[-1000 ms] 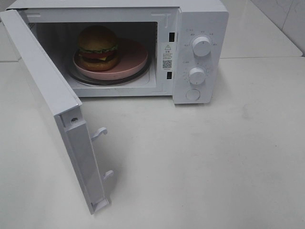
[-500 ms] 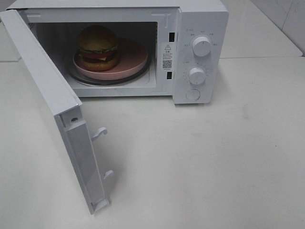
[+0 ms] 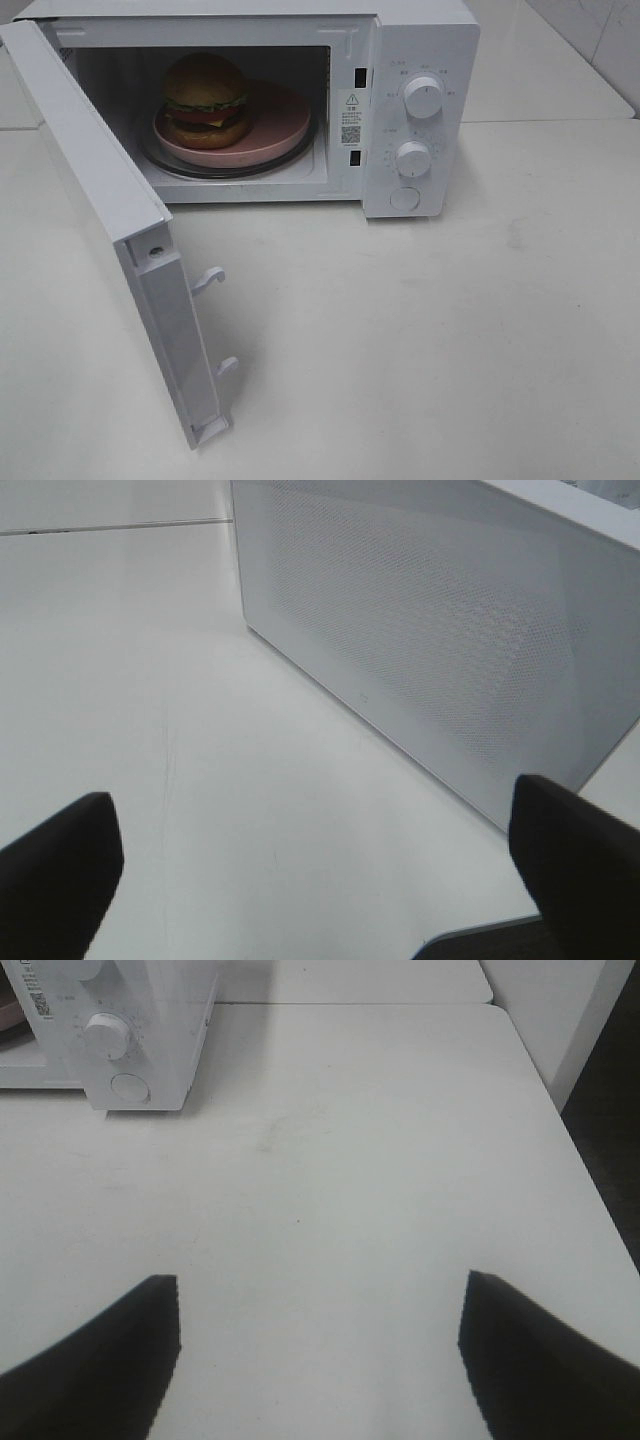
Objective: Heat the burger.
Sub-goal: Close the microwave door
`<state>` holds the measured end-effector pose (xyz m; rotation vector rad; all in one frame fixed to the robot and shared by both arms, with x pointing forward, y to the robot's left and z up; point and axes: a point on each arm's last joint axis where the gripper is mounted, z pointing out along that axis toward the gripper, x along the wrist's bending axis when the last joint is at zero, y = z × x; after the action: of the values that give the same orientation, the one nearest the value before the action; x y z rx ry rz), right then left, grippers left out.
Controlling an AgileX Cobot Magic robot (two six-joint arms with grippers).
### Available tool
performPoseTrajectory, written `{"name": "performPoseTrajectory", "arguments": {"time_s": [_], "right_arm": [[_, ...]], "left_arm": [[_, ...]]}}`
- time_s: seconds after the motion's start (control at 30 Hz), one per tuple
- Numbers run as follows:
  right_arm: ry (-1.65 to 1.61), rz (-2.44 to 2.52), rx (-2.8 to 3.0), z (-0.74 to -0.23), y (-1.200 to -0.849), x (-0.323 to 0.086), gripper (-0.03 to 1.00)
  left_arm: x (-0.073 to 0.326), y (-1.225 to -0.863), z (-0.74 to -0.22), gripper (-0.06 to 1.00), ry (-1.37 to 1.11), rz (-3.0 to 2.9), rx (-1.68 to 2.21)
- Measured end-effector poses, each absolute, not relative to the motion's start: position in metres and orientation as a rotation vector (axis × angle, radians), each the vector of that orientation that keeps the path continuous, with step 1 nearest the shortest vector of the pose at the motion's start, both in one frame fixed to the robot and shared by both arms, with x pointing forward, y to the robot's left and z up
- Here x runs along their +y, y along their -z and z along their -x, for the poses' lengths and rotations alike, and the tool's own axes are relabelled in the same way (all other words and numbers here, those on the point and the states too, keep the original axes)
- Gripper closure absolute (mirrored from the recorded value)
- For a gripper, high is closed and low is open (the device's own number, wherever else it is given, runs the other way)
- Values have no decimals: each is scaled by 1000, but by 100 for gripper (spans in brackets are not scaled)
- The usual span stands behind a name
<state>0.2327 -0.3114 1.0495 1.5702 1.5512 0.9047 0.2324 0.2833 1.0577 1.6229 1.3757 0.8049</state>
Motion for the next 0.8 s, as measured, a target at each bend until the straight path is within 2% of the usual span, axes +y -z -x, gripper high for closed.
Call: {"name": "performPoseTrajectory", "arguments": {"time_s": [0.8], "right_arm": [[-905,-1570,1551,-233,-1050,-311,21]], "left_arm": [[283,-1058,-232,-3,-805,-1623,1376]]}}
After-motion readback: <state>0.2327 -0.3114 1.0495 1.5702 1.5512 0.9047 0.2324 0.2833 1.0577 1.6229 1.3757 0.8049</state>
